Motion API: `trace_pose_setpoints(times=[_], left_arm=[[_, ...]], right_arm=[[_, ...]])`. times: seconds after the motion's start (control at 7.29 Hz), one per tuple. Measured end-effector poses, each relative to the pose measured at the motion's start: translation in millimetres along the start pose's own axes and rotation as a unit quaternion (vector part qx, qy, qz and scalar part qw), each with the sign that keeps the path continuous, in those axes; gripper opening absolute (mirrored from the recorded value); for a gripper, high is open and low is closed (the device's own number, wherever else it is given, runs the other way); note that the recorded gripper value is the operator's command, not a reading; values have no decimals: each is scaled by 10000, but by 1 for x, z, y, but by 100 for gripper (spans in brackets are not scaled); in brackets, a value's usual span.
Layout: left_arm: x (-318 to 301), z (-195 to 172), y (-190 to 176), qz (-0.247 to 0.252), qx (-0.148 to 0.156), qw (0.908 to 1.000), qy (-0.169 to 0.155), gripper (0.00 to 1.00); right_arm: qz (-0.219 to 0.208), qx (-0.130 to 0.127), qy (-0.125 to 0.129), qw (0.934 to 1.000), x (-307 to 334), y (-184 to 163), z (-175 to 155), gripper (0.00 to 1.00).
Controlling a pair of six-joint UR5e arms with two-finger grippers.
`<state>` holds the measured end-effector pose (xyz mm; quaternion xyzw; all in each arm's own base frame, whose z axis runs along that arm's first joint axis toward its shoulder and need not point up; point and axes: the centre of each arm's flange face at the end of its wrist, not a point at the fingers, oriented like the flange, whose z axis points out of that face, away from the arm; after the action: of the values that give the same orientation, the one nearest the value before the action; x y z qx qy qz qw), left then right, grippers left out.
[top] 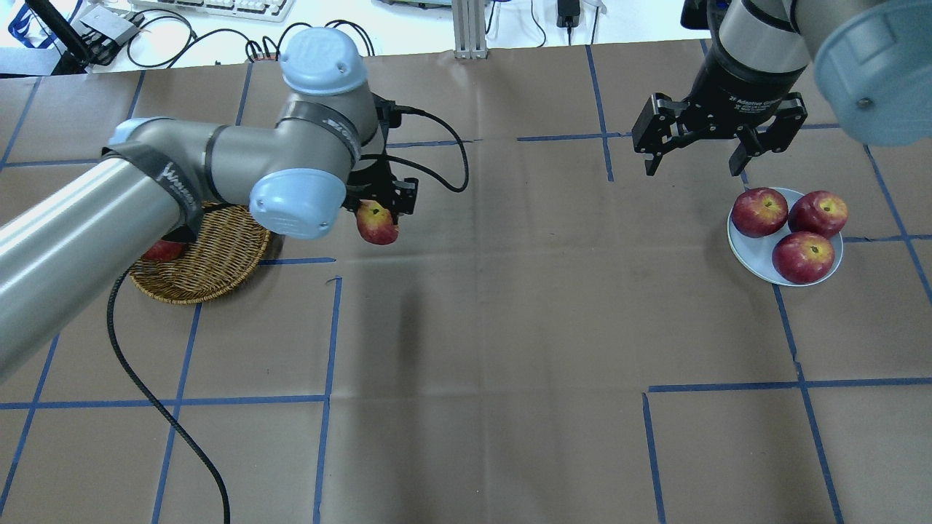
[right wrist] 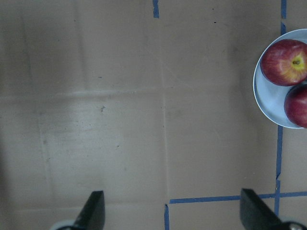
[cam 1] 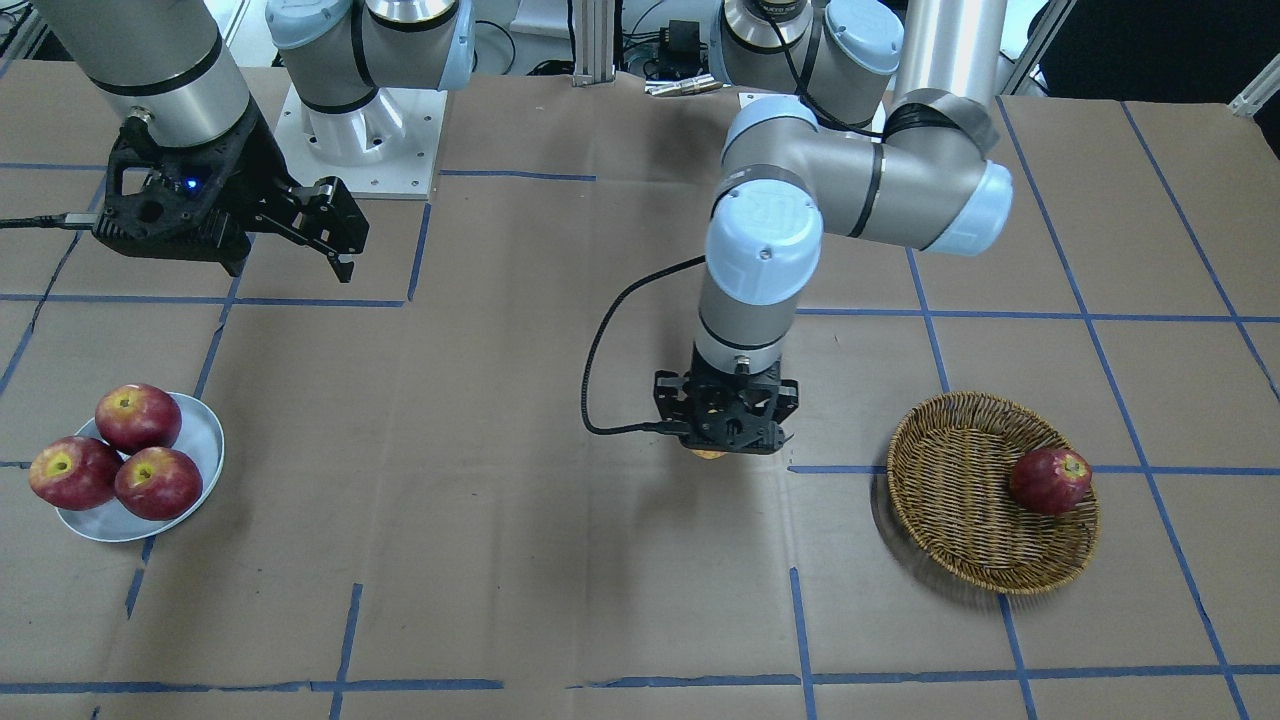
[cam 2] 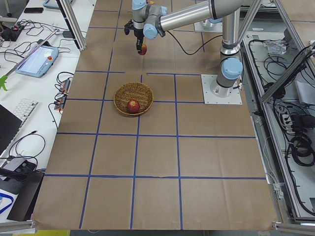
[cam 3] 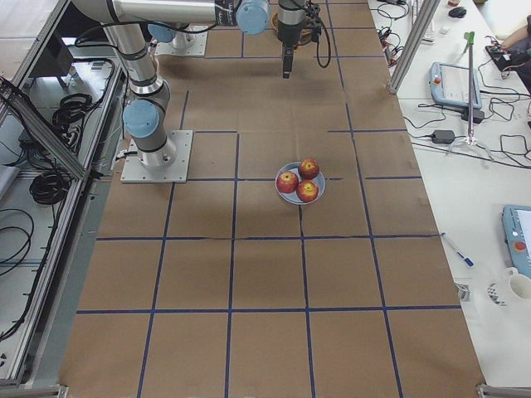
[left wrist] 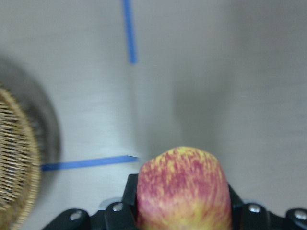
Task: Transfer apple from basket to plate
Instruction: 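Carry the apple with the left gripper to the table center and release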
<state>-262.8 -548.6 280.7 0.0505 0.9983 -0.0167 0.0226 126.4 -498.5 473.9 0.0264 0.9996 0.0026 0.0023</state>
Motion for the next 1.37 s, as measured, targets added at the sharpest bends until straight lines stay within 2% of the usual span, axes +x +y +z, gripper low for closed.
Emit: trace_pose_setpoints(times=[0.41, 0.96, 1.1, 1.37], left_arm=[[68, 41, 6, 82, 136, 9997, 198, 55], [96, 67, -15, 183, 312, 9990, 276, 58], [105, 74, -17, 242, 298, 9989, 255, 62], [113, 82, -17, 301, 270, 9989, 248, 65]], right_arm=[[-2, -5, 0, 10000, 0, 0, 0, 100], [4, -1, -1, 10000, 0, 0, 0, 100], [5, 8, -5, 10000, 0, 0, -1, 100], [5, 19, -8, 10000, 0, 1, -2, 100]])
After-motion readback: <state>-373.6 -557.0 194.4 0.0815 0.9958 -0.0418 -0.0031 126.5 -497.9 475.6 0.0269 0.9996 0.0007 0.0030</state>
